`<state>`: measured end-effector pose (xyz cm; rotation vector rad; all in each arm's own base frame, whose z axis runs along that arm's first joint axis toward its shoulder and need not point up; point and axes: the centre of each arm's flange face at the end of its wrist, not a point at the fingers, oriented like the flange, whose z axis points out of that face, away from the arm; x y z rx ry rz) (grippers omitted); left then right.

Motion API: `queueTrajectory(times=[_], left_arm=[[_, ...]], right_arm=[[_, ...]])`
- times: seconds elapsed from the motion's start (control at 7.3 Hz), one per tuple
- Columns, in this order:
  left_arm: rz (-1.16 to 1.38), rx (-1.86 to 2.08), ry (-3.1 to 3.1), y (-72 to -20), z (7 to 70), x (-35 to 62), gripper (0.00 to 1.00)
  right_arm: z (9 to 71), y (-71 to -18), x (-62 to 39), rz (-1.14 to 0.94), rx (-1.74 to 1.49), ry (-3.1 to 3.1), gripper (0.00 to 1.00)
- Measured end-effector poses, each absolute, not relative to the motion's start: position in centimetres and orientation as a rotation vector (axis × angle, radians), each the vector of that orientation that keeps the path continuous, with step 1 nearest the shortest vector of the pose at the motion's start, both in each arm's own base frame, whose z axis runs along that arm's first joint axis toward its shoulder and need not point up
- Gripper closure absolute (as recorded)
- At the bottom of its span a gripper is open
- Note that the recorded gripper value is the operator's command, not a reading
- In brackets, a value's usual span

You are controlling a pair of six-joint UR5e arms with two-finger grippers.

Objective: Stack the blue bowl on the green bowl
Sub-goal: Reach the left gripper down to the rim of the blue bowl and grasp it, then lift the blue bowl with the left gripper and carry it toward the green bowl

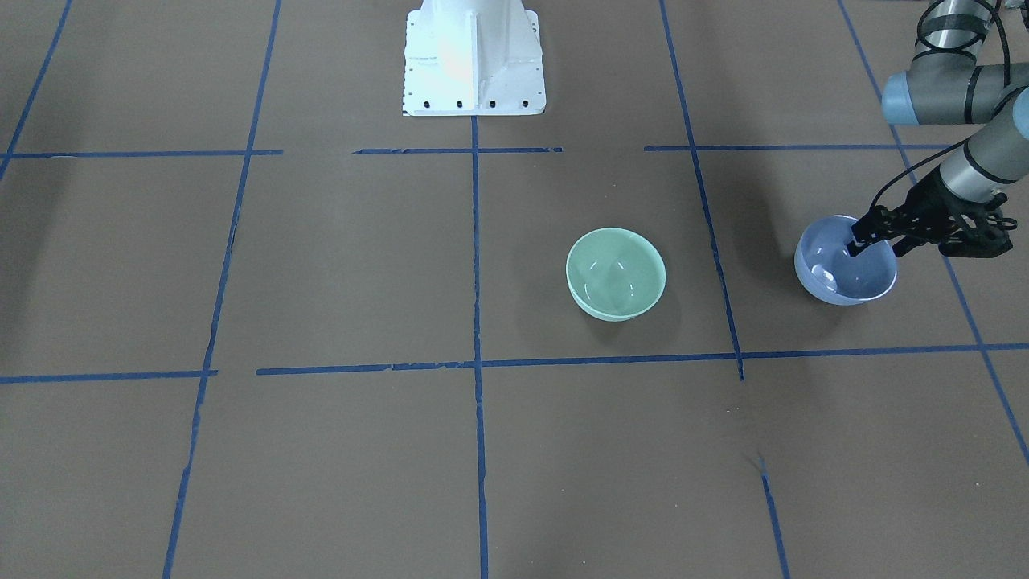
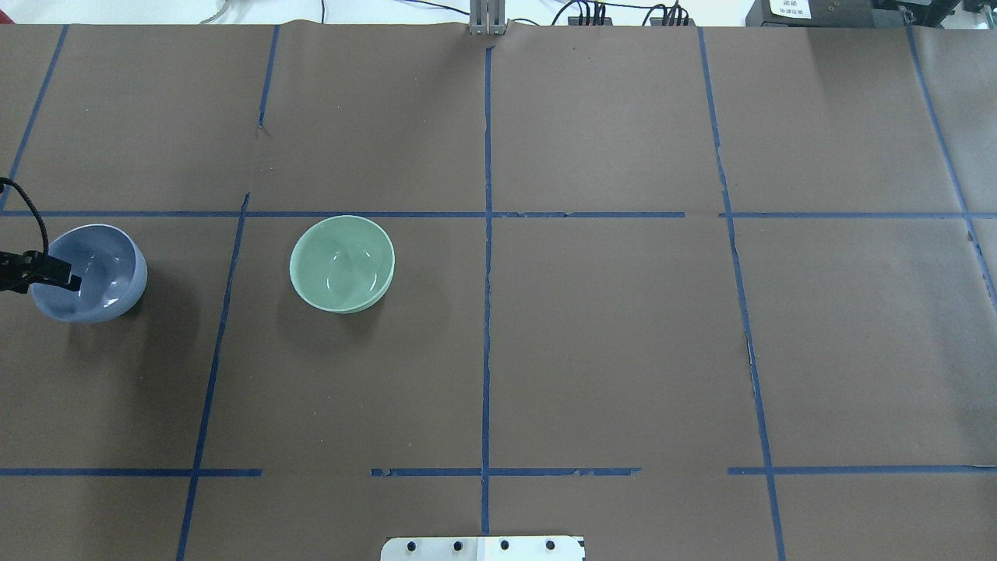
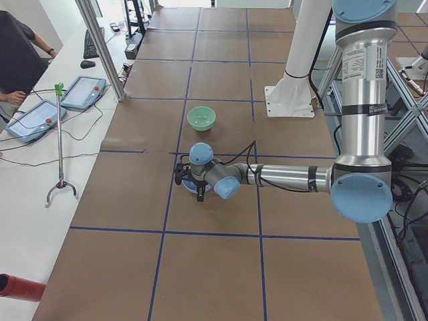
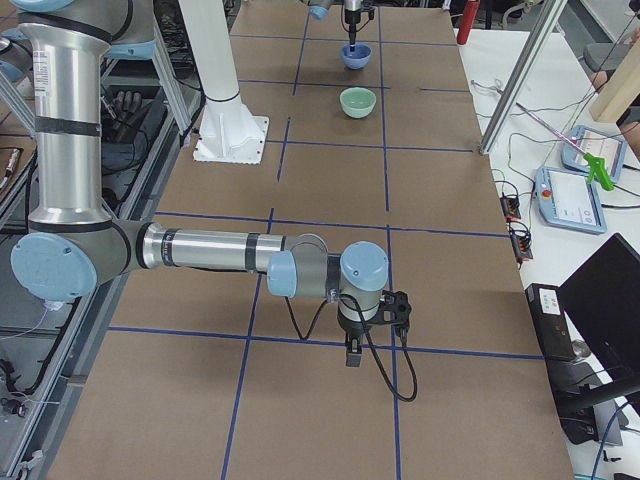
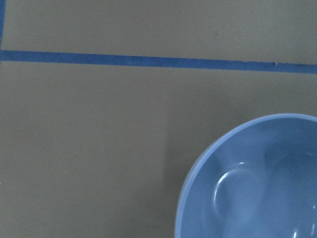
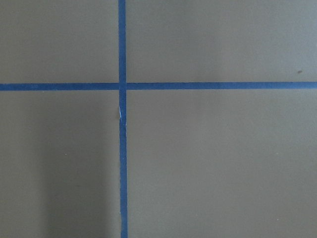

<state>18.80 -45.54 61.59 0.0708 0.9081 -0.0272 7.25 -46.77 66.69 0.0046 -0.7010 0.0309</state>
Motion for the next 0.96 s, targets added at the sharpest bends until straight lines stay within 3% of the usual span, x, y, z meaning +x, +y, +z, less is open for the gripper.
queueTrajectory(times=[0.55, 0.96], left_arm=[[0.027, 0.104, 0.939, -44.7, 61.7, 18.3, 1.0], [0.044, 0.047, 1.025, -44.8, 57.7, 15.0, 1.0]], right_arm=[[66.7, -46.8, 7.3, 0.031, 0.005, -0.7, 0.0], [66.7, -46.8, 7.3, 0.031, 0.005, -0.7, 0.0]])
